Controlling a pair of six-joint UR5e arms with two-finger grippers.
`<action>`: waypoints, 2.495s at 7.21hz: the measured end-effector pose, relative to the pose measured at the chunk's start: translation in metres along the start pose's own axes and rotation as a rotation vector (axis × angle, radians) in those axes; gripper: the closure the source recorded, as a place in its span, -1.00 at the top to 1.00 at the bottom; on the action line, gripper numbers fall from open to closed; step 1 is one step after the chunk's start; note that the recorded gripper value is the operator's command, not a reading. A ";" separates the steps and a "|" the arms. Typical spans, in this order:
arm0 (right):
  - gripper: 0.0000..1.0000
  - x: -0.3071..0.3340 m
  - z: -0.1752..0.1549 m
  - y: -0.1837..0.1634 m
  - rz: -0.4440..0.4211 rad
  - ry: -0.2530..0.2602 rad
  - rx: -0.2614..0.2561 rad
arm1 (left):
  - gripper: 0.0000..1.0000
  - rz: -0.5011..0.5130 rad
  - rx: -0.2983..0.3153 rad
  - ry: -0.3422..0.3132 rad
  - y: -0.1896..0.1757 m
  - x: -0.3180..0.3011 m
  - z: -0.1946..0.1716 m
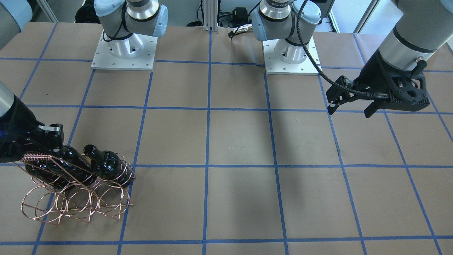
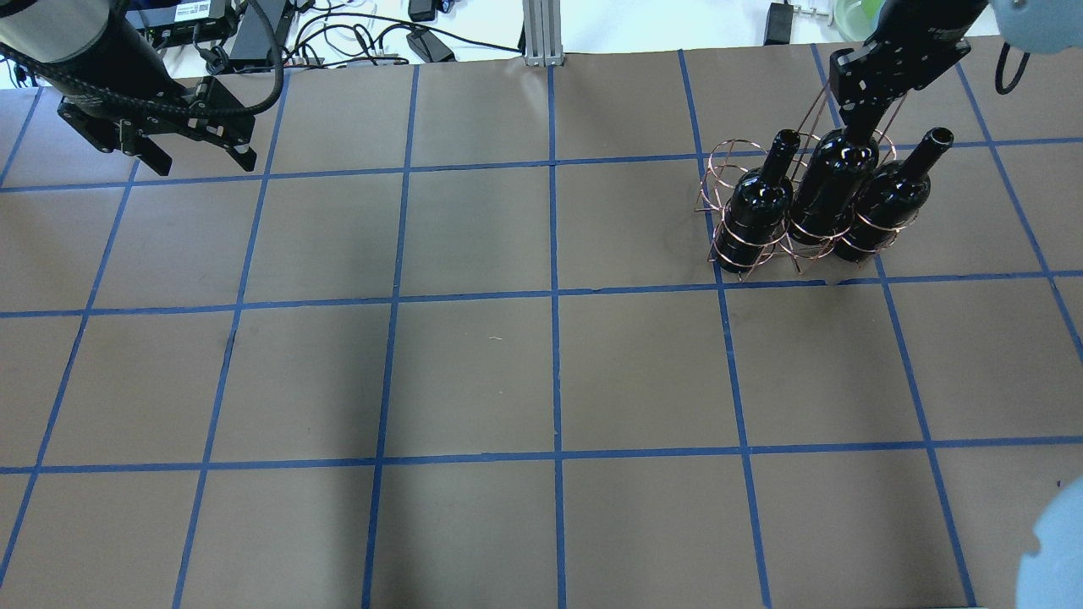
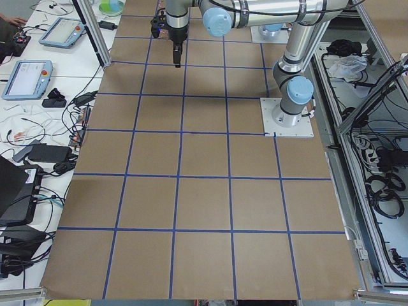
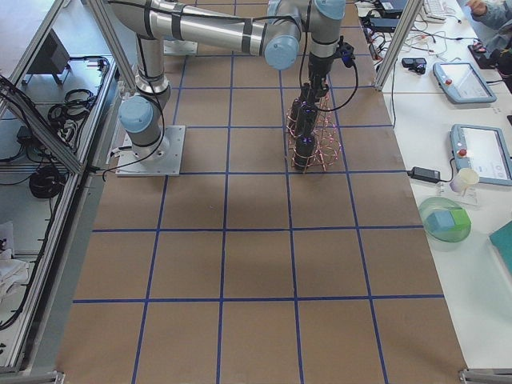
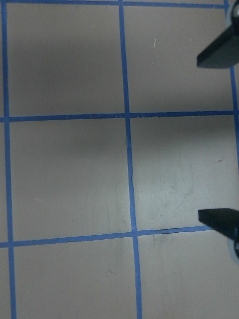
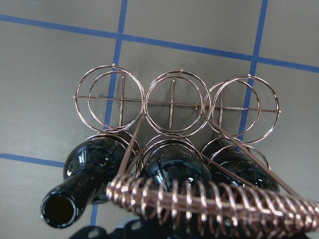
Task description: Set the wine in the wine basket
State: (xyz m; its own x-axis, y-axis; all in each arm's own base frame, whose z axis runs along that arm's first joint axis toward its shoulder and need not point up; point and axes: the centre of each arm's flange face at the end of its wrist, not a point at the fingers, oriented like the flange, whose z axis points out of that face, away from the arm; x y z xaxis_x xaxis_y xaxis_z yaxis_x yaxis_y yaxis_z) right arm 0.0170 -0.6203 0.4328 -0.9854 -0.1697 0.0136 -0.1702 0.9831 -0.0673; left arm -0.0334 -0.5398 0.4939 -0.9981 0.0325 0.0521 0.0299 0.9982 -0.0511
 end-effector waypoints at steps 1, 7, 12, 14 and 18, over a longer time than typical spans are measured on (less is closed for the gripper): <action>-0.49 0.000 0.010 0.000 0.000 -0.003 -0.001 | 1.00 -0.005 -0.005 0.000 0.000 0.000 0.001; 1.00 -0.009 -0.024 0.017 0.008 0.010 0.036 | 1.00 0.028 -0.040 -0.024 0.010 0.030 -0.002; 1.00 -0.064 -0.119 0.102 0.065 0.004 0.014 | 1.00 -0.014 0.007 -0.050 0.031 0.094 -0.024; 1.00 -0.133 -0.112 0.108 0.061 -0.002 -0.007 | 1.00 -0.004 -0.003 -0.056 0.045 0.097 -0.033; 1.00 -0.171 -0.113 0.106 0.063 -0.007 0.037 | 1.00 -0.003 -0.043 -0.059 0.055 0.097 -0.031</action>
State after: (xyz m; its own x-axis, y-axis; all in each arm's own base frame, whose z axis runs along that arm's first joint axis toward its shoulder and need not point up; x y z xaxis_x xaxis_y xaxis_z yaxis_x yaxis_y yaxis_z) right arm 0.1674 -0.4790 0.5364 -0.9941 -0.1083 0.0010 -0.1078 0.9886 -0.1047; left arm -0.1271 -0.4805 0.5270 -0.9996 0.0276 -0.0064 0.0277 0.9996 -0.0079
